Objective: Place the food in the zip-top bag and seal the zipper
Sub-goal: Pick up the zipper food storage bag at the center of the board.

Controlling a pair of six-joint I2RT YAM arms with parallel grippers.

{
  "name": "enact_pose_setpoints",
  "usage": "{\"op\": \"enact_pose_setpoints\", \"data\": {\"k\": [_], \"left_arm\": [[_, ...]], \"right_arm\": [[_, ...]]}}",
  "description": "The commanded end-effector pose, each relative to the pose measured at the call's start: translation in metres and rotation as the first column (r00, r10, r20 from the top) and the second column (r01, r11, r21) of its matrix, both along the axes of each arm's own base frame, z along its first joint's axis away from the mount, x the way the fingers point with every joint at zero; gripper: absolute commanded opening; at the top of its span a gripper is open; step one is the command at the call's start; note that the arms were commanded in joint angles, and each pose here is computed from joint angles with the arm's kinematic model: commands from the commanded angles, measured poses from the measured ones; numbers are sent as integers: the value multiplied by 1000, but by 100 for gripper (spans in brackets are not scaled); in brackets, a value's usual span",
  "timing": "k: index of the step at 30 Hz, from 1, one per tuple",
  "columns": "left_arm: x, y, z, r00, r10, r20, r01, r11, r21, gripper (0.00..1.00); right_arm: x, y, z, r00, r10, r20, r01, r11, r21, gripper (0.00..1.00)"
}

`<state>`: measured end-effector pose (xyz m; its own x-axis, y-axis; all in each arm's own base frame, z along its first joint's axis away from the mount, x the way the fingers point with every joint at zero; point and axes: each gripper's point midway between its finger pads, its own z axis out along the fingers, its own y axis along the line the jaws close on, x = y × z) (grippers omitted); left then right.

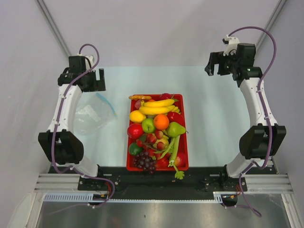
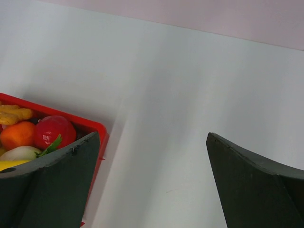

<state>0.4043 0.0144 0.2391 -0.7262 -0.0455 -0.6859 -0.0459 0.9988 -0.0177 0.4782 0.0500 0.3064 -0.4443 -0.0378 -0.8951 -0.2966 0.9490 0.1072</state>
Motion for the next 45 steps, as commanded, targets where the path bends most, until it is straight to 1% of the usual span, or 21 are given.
{"op": "enact_pose_setpoints", "data": {"k": [1, 3, 4, 6, 7, 9, 11, 13, 15, 16, 18, 19, 23, 32, 33, 35, 36, 41, 42, 44, 45], "left_arm": [[14, 11, 10, 997, 56, 52, -58, 998, 38, 100], [17, 20, 6, 981, 178, 77, -182, 982, 54, 100], [20, 31, 6, 965, 239, 103, -250, 963, 104, 99], [30, 17, -7, 963, 256, 88, -266, 955, 129, 100], [31, 20, -13, 955, 286, 73, -295, 943, 157, 100], [42, 13, -31, 951, 307, 32, -308, 937, 167, 100], [43, 13, -45, 943, 333, -10, -325, 926, 189, 100], [50, 9, -64, 937, 346, -54, -332, 926, 181, 100], [55, 5, -72, 930, 359, -75, -343, 924, 167, 100], [56, 5, -86, 925, 364, -112, -341, 923, 179, 100], [60, 0, -94, 924, 361, -128, -338, 926, 170, 100], [61, -2, -107, 921, 357, -154, -329, 927, 181, 100], [64, 0, -131, 905, 375, -201, -334, 919, 210, 98], [70, 2, -168, 885, 386, -259, -324, 913, 249, 91], [71, 3, -173, 882, 388, -266, -325, 912, 251, 87], [72, 3, -177, 881, 389, -270, -325, 911, 253, 84], [72, 5, -180, 878, 390, -276, -323, 911, 257, 78], [67, 14, -186, 868, 404, -287, -325, 901, 288, 59], [66, 16, -186, 867, 407, -288, -327, 900, 287, 51], [64, 20, -182, 866, 410, -286, -331, 900, 284, 38], [63, 23, -180, 865, 413, -286, -335, 898, 285, 26]], "right_arm": [[4, 5, 23, 997, 32, 69, -28, 999, -46, 100], [6, 13, 19, 998, 40, 56, -37, 998, -54, 100], [6, 15, 19, 998, 43, 56, -40, 998, -54, 100], [6, 18, 16, 998, 49, 47, -46, 997, -59, 99], [7, 19, 14, 998, 54, 43, -51, 996, -67, 100], [7, 24, 13, 998, 60, 33, -58, 995, -79, 100], [7, 28, 11, 998, 65, 23, -63, 994, -91, 100], [9, 28, 11, 998, 54, 27, -51, 994, -98, 100], [8, 31, 8, 998, 59, 26, -56, 992, -109, 100], [8, 30, 9, 998, 54, 31, -50, 992, -119, 100], [7, 33, 5, 998, 59, 26, -55, 989, -134, 100], [6, 32, 3, 998, 55, 22, -51, 989, -139, 100], [9, 31, -3, 999, 48, 17, -45, 987, -154, 100], [10, 31, -12, 999, 51, 1, -50, 982, -180, 100], [11, 31, -11, 999, 51, 3, -49, 982, -183, 100], [11, 29, -12, 999, 43, 2, -42, 980, -194, 100], [11, 28, -13, 999, 38, 0, -37, 980, -197, 100], [11, 24, -15, 1000, 21, -1, -21, 979, -205, 100], [11, 24, -15, 1000, 21, -1, -21, 979, -205, 100], [10, 25, -16, 1000, 23, -5, -24, 979, -201, 100], [10, 25, -15, 1000, 22, -2, -22, 980, -198, 100]]}}
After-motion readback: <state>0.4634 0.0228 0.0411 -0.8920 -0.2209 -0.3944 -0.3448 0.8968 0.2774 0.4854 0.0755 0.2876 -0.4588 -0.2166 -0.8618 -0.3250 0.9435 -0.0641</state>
